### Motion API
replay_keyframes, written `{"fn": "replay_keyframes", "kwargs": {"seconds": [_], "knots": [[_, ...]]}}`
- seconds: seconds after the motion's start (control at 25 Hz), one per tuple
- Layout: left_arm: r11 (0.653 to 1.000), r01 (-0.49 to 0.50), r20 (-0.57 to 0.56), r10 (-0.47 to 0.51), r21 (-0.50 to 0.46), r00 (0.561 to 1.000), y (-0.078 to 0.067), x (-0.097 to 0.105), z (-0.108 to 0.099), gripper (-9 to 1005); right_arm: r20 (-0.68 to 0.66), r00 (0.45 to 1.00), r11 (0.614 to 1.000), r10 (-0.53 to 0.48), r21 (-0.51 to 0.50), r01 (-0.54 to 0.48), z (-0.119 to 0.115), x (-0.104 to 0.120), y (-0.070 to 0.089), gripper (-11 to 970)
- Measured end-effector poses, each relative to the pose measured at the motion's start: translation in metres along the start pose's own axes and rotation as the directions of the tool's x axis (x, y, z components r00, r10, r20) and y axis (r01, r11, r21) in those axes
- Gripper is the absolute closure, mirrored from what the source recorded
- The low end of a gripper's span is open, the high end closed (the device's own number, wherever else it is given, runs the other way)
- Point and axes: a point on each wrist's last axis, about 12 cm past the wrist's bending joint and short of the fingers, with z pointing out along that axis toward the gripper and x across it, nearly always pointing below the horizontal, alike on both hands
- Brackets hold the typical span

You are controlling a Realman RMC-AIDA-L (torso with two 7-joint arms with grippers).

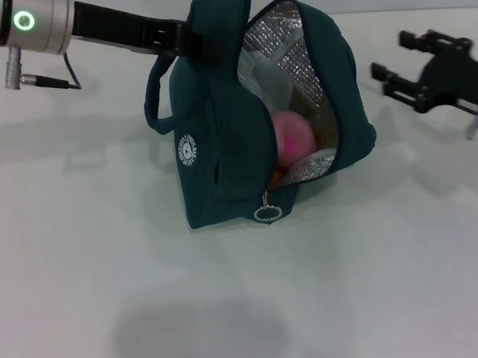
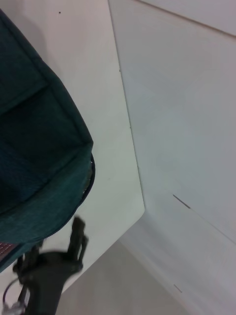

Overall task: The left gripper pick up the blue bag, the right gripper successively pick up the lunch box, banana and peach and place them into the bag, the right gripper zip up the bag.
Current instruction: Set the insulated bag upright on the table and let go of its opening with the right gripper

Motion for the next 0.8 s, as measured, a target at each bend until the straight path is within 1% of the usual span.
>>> {"fn": "replay_keyframes", "kwargs": {"seconds": [0.12, 0.28, 0.48, 0.6, 0.68, 0.8], "knots": [[1.000, 0.001, 0.001, -0.001, 0.002, 1.000, 0.000, 0.000, 0.000, 948, -0.069, 0.996, 0.998, -0.052, -0.028, 0.050, 0.028, -0.006, 0.000, 355], [1.000, 0.002, 0.002, -0.002, 0.005, 1.000, 0.000, 0.000, 0.001, 949, -0.117, 0.987, 0.992, -0.111, -0.068, 0.104, 0.051, -0.014, 0.004, 355], [1.000, 0.000, 0.002, 0.000, 0.010, 1.000, -0.002, 0.000, 0.003, 948, -0.161, 0.976, 0.988, -0.147, -0.075, 0.137, 0.065, -0.018, 0.004, 355], [1.000, 0.000, 0.002, 0.000, 0.013, 1.000, -0.002, 0.001, 0.004, 948, -0.178, 0.973, 0.989, -0.144, -0.034, 0.141, 0.068, -0.020, -0.002, 355], [1.000, 0.001, 0.002, -0.001, 0.013, 1.000, -0.002, 0.002, 0.004, 948, -0.174, 0.975, 0.990, -0.135, 0.013, 0.140, 0.069, -0.024, -0.010, 355], [1.000, 0.009, 0.003, -0.009, 0.010, 1.000, 0.001, 0.007, 0.002, 949, -0.119, 0.986, 0.983, -0.118, 0.129, 0.133, 0.067, -0.034, -0.025, 355]]}}
